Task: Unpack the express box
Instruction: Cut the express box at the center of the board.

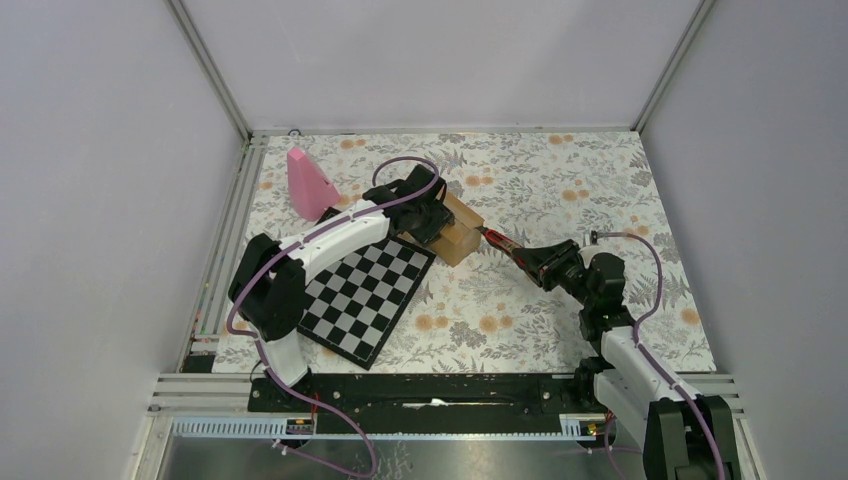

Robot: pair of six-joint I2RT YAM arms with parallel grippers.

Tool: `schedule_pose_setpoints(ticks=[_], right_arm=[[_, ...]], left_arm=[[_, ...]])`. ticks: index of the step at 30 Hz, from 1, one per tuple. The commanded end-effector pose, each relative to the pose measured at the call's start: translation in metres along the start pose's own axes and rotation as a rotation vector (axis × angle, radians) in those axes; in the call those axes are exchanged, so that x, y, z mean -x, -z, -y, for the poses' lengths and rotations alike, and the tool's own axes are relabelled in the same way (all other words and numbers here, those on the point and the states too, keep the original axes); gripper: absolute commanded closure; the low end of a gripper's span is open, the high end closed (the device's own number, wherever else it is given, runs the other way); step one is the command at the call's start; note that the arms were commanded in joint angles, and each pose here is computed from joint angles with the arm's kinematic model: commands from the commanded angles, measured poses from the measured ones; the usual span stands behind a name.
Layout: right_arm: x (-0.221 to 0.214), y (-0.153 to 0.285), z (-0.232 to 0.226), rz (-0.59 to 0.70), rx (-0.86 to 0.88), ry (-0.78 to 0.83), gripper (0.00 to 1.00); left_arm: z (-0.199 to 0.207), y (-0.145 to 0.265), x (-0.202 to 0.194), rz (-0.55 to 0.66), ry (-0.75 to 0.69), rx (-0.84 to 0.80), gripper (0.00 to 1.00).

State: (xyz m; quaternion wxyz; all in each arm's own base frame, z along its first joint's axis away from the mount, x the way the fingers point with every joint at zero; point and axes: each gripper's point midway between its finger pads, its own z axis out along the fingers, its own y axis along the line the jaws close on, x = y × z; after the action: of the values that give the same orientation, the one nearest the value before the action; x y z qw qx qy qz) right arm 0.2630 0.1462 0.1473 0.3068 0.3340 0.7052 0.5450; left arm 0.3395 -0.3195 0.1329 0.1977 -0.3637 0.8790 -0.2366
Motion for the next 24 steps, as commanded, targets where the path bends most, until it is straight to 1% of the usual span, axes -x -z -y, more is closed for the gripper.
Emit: schedule_pose_setpoints(ticks=[1, 9, 24], right_arm=[[-0.004, -0.001, -0.013, -0.016, 0.061, 0.028, 1.00], [-0.014, -0.006, -0.015, -0.051, 0.064, 0.041, 1.00], [-0.028, -0.008, -0.021, -0.102, 0.073, 0.079, 1.00]], left_arm=[[0.016, 0.004, -0.006, -0.025, 0.023, -0.051, 0.52], [0.021, 0.000, -0.011, -0.045, 0.011, -0.055, 0.52], [0.023, 0.000, -0.012, -0.046, 0.010, -0.061, 0.52]])
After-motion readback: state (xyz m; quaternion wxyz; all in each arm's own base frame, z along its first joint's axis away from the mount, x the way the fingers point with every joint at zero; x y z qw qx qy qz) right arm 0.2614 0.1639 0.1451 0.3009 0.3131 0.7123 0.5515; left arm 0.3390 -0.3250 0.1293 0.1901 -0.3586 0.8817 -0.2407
